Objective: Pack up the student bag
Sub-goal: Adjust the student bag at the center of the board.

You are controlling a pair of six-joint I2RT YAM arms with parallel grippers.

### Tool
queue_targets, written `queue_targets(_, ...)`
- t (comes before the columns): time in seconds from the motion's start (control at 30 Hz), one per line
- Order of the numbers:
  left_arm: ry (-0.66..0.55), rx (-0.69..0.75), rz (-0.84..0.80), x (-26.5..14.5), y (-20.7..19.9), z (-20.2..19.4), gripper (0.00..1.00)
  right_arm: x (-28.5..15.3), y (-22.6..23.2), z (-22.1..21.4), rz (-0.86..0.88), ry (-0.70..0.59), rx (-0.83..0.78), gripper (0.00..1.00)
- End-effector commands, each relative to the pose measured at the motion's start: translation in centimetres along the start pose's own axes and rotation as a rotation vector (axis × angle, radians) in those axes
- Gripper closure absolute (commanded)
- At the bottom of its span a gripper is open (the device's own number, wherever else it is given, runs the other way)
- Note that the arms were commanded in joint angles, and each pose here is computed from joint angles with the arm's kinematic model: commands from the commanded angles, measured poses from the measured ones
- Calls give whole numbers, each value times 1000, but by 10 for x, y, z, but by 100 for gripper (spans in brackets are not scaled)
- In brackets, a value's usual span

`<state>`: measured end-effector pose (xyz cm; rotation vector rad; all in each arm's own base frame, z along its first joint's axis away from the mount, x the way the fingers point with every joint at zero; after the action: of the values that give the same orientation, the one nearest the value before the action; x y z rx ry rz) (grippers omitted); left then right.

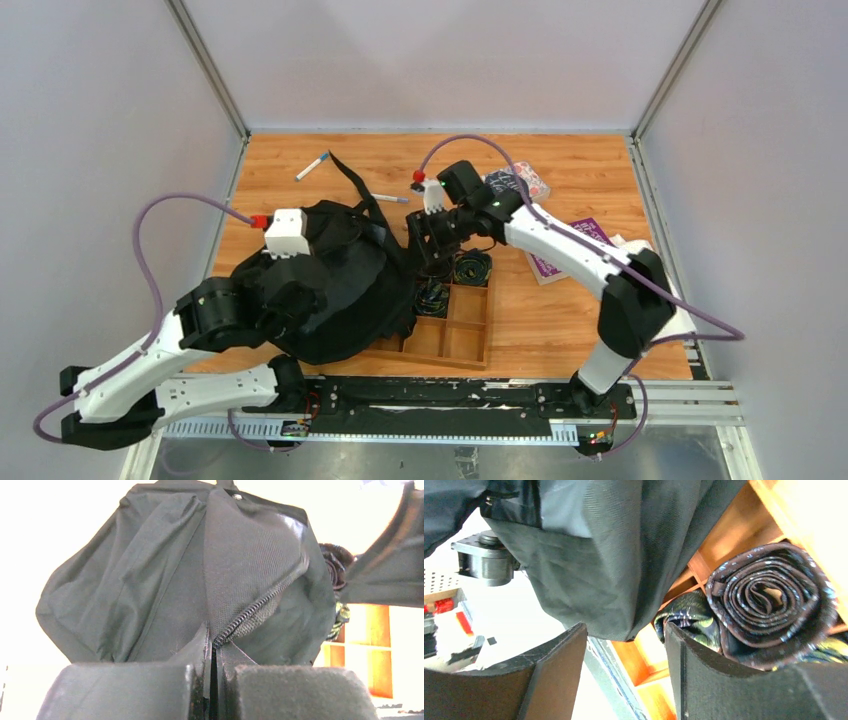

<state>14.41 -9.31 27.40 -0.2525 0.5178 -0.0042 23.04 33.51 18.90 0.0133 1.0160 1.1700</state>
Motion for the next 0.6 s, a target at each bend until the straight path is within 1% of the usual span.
queue_targets(0.0,-77,35,44,-4,5,33,100,-51,2,12,-119,-118,-34,36)
queue_targets(0.1,-64,77,81,1,2,40,100,-84,-17,10,-311,-159,-33,35)
queue_targets(0.2,-31,103,93,6,-4,45,100,-127,-47,-7,-542,-187,16,33)
queue_targets(0.3,21,137,75,11,-14,44,100,-174,-84,-40,-735,-240,156,31)
queue_targets(0.4,83,179,49,16,-22,35,100,-216,-117,-86,-919,-298,359,28)
queue_targets(0.5,180,236,8,20,-25,12,100,-238,-139,-134,-1014,-343,575,27)
queue_targets(0.57,257,277,-7,24,-21,-11,100,-239,-148,-161,-1005,-366,710,27)
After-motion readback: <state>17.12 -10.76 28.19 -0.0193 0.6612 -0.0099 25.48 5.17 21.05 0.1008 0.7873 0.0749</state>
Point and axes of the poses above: each gripper's point midway between its finger pads, its own x axis out along the fingers, its own y axis along the line the jaws close on, z = x × y, the point moved 3 cm from there along -x, back along the fingers, and after that the axes turned 10 degrees about -x, right-handed, at the moved point
